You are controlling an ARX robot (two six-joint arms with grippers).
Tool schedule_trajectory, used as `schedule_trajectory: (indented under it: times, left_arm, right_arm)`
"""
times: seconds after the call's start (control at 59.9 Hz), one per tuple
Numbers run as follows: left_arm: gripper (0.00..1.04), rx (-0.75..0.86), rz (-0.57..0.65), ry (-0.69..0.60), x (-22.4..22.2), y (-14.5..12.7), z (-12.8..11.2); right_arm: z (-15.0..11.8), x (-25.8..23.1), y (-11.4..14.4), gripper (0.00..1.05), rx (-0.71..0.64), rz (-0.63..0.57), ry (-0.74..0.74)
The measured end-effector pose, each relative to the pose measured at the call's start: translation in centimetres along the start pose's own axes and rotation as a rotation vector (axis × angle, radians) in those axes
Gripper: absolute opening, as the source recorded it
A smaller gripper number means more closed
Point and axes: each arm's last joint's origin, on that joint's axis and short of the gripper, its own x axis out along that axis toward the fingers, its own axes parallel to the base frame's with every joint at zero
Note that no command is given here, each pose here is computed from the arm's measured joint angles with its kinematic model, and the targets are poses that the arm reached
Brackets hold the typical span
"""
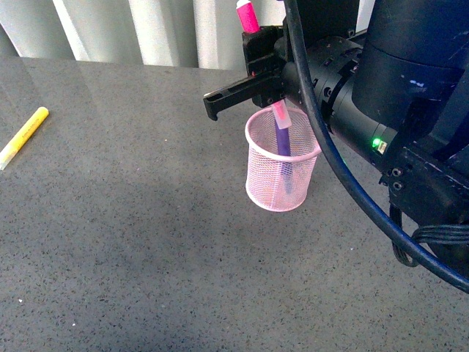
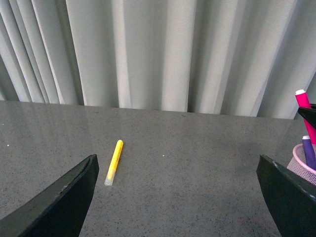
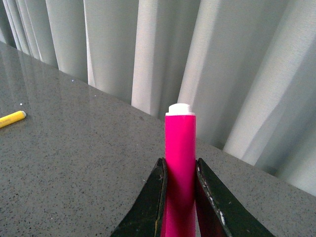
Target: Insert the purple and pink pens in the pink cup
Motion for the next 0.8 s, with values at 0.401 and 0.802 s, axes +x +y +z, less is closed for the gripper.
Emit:
schedule_trajectory:
  times: [0.401, 0.802]
  left_arm:
    - [0.98, 0.0, 0.0, 0.0, 0.0, 0.0, 0.0]
    - [0.98, 0.0, 0.0, 0.0, 0.0, 0.0, 0.0]
  right_arm:
    - [-1.0, -1.1, 0.0, 0.55, 0.011, -0.003, 0.06]
    - [2.8, -3.6, -1.8, 0.98, 0.072, -0.136, 0.098]
